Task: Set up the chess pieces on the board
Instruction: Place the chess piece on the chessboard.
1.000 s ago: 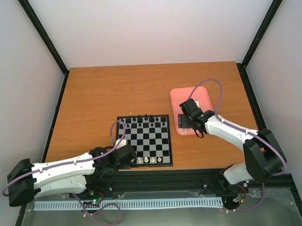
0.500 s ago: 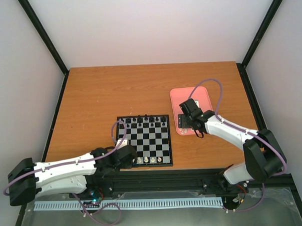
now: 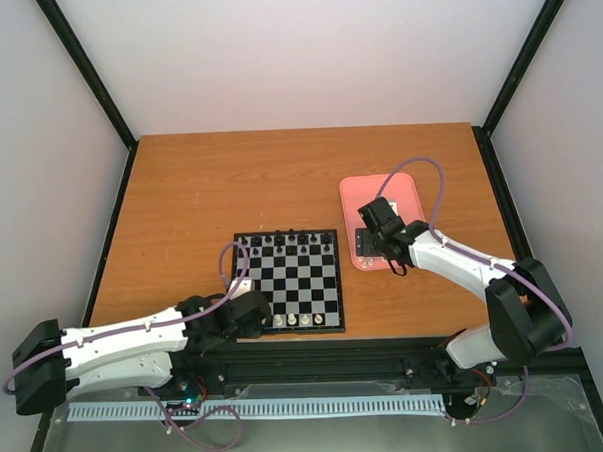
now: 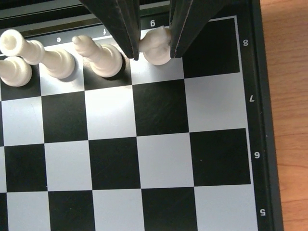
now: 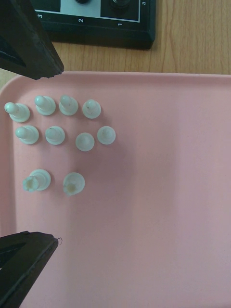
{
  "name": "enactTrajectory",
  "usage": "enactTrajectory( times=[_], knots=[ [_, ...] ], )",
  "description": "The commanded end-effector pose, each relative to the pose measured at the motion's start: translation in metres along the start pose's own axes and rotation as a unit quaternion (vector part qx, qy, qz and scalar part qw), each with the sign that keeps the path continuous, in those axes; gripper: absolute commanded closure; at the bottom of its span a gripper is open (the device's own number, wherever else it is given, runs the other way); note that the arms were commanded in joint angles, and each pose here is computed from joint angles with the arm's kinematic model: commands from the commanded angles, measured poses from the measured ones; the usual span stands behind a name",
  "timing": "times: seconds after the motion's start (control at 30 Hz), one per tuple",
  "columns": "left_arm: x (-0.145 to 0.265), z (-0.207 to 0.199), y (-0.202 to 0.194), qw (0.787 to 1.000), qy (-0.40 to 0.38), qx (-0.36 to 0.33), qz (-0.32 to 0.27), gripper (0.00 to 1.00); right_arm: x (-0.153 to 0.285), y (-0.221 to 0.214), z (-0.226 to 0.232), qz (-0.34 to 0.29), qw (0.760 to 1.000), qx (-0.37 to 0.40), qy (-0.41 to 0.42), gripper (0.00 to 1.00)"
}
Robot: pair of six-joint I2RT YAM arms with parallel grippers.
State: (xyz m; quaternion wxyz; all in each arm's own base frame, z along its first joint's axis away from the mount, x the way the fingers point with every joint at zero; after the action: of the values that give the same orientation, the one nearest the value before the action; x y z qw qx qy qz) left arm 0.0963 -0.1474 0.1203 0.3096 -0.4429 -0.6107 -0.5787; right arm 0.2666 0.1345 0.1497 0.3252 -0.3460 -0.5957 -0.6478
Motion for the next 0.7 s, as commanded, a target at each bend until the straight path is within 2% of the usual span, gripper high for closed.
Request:
enactTrajectory(
  times=[0.0,0.67],
  knots=[
    [0.0044,0.0041,-0.0033,1.0,0.008,-0.002,0.003,0.99,-0.0003,0.0003,0.0016,-0.006,1.0,0.004,-0.006,0.0],
    [-0.0052,-0.0045,-0.0044,1.0,0.003,-0.013,0.016,0.99,-0.001,-0.0005,0.0032,-0.004,1.0,0.009,-0.006,0.0]
  ],
)
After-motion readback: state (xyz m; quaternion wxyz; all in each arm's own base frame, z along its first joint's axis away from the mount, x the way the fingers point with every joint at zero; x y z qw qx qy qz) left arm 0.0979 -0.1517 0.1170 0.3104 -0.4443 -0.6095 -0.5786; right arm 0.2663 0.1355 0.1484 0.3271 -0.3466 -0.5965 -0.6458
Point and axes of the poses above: each gripper's point midway between its finger pads, its own x axis back along the fingers, its own z axis along the line the jaws close on, y = z × x, the point moved 8 cm from there along x, back along the fingers, and after that the axes turned 5 degrees about -x, right-handed, at the moved point
